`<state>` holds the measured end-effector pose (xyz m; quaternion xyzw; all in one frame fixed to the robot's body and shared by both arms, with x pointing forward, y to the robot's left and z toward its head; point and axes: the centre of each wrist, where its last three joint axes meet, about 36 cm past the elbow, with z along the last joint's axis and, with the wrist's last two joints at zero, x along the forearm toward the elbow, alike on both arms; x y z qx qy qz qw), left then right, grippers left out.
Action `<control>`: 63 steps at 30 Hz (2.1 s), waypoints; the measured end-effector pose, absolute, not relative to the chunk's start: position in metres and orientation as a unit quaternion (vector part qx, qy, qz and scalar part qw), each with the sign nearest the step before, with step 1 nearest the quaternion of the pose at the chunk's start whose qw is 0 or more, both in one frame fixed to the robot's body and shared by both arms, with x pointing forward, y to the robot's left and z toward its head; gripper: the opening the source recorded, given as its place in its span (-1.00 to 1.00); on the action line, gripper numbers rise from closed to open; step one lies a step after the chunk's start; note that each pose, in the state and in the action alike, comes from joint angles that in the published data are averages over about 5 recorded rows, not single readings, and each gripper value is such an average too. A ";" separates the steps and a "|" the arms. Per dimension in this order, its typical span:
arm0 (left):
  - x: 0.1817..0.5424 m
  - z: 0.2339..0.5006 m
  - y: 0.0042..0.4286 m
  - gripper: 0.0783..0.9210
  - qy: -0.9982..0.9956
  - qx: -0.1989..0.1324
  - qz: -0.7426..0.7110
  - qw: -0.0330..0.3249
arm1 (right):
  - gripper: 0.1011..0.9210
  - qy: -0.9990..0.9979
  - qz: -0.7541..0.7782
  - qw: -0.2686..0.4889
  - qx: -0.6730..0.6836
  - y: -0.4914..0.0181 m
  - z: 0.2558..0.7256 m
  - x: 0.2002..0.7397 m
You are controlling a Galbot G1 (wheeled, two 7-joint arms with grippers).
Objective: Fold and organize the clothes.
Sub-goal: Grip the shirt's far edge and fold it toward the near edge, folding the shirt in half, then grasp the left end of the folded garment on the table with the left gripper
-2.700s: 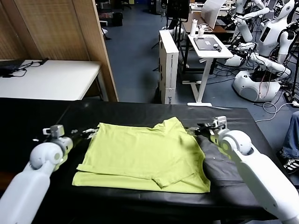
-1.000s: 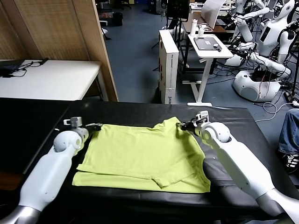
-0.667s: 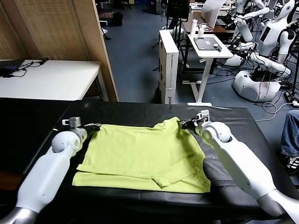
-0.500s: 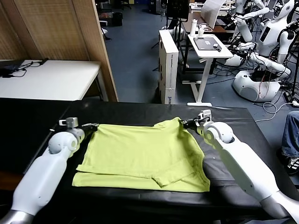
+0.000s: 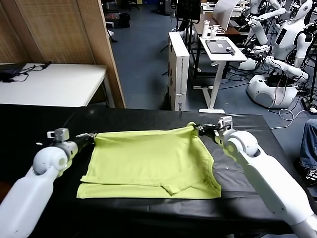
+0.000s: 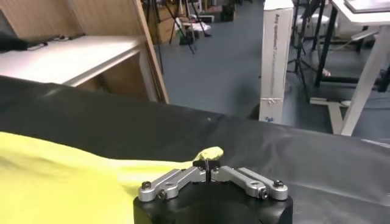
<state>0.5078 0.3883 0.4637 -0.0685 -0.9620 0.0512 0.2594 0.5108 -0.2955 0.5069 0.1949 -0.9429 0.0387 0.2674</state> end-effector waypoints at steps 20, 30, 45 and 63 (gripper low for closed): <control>0.381 0.481 0.363 -0.84 -0.950 -0.124 -0.011 0.286 | -0.90 -0.907 0.090 0.346 0.225 -0.305 0.491 0.399; 0.355 0.463 0.363 -0.84 -0.942 -0.117 -0.007 0.313 | -0.90 -0.899 0.085 0.361 0.231 -0.301 0.480 0.387; 0.346 0.461 0.361 -0.71 -0.943 -0.098 -0.003 0.319 | 0.03 -0.906 0.080 0.344 0.234 -0.296 0.495 0.375; 0.349 0.472 0.365 0.96 -0.955 -0.061 0.008 0.290 | 0.97 -0.950 0.017 0.258 0.177 -0.298 0.494 0.428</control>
